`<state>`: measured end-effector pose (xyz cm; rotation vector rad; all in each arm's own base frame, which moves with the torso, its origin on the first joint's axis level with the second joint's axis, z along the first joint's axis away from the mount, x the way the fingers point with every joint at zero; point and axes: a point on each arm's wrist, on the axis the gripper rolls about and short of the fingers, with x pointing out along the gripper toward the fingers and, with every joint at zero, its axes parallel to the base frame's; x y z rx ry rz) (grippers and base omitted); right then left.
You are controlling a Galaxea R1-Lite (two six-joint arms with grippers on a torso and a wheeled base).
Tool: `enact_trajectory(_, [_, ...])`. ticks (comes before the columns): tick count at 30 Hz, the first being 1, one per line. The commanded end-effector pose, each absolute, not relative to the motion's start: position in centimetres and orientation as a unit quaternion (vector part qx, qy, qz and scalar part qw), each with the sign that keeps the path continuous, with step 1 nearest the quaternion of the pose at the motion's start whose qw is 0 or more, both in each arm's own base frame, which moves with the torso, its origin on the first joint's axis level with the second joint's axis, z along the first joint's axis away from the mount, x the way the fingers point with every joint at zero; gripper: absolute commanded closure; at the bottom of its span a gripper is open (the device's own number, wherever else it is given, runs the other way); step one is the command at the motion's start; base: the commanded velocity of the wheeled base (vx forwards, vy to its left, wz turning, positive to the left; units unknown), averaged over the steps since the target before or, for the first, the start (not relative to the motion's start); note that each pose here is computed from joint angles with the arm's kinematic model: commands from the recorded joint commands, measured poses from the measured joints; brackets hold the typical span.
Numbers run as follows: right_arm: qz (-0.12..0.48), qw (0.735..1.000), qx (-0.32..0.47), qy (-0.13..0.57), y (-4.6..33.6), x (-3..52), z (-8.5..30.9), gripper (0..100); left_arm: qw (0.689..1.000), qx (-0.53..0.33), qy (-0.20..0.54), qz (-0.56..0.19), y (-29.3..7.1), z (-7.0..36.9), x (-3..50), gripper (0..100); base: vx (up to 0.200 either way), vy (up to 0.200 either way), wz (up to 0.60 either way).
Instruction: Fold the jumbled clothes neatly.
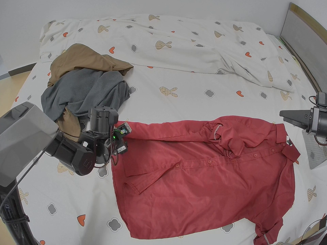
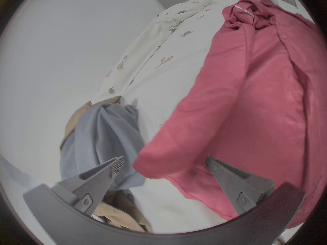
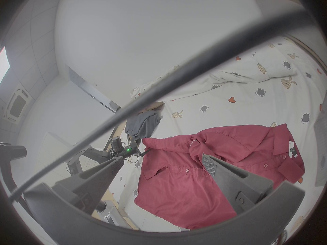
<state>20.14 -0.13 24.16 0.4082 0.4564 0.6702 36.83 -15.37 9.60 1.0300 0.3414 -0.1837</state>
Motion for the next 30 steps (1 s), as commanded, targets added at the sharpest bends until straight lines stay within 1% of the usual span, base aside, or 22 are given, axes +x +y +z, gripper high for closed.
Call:
enact_trajectory(1, [0.324,0.899,0.196,0.219,-0.1,20.1,24.2,0,0.846,0.508,0.148,-0.071,-15.7,10.2,38.1,0,0.0,0.0,0.0])
enact_trajectory(6, [0.325,0.899,0.197,0.22,-0.1,20.1,24.2,0,0.845,0.516,0.127,-0.057,-16.1,11.5,38.9,0,0.0,0.0,0.0])
enact_trajectory(11, [0.325,0.899,0.197,0.22,-0.1,20.1,24.2,0,0.836,0.53,0.131,-0.055,-16.5,10.6,39.9,0,0.0,0.0,0.0])
enact_trajectory(15, [0.325,0.898,0.197,0.221,-0.1,20.2,24.1,0,0.835,0.533,0.128,-0.052,-16.9,10.4,40.2,0,0.0,0.0,0.0])
enact_trajectory(22, [0.33,0.896,0.196,0.222,0.2,20.1,24.1,0,0.827,0.552,0.11,-0.015,-16.3,11.1,43.2,0,0.0,0.0,0.0])
enact_trajectory(27, [0.331,0.896,0.196,0.224,0.2,20.1,24.0,0,0.836,0.542,0.081,0.011,-16.4,12.5,44.9,0,0.0,0.0,0.0])
enact_trajectory(30, [0.331,0.895,0.196,0.224,0.2,20.1,24.0,0,0.829,0.554,0.075,0.021,-16.3,12.9,45.5,0,0.0,0.0,0.0])
